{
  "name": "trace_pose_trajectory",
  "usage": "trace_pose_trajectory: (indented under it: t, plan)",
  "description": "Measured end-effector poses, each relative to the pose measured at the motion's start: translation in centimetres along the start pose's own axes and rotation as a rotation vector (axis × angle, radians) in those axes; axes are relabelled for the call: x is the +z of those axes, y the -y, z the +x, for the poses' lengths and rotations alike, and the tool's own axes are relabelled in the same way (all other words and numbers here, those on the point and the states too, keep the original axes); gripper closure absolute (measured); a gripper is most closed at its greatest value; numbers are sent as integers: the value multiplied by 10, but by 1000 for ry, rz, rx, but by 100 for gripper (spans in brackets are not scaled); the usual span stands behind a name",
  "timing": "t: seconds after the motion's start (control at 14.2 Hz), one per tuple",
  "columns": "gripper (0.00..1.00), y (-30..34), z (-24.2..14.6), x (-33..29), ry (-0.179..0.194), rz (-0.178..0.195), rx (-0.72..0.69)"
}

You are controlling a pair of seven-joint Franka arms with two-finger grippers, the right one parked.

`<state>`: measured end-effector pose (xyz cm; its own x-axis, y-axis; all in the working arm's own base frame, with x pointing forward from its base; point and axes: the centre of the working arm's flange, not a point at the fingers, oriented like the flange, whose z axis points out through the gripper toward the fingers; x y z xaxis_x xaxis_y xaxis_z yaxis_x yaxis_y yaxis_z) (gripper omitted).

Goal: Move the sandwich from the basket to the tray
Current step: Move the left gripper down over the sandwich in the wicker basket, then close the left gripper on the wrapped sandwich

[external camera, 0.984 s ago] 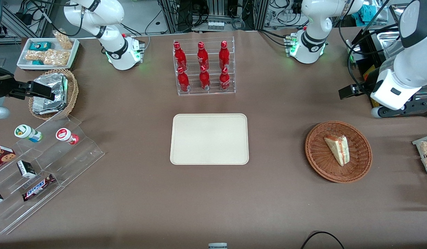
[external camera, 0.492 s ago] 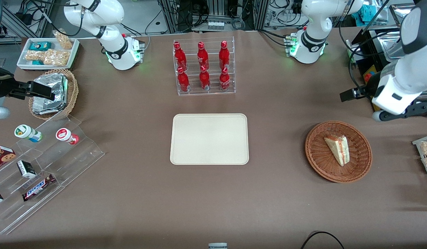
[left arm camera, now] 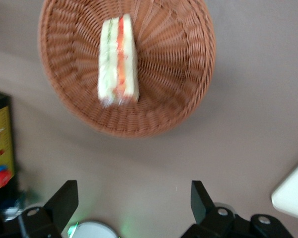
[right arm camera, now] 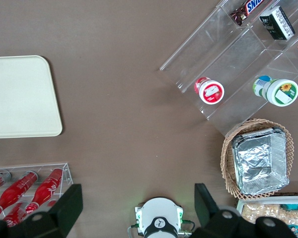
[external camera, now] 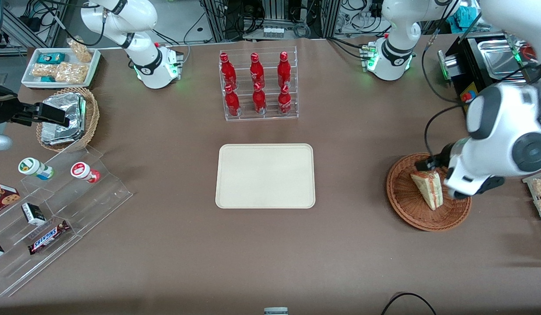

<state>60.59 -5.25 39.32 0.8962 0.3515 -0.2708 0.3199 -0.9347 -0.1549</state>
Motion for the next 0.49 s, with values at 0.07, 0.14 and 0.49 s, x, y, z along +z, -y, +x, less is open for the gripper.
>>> trace_pose_trajectory:
  t: [0.07, 0.14, 0.49]
  plan:
    - [0, 1, 6, 18, -17, -8, -12]
    - [0, 2, 10, 34, -35, -17, -20]
    - [0, 26, 23, 86, -73, -40, -76]
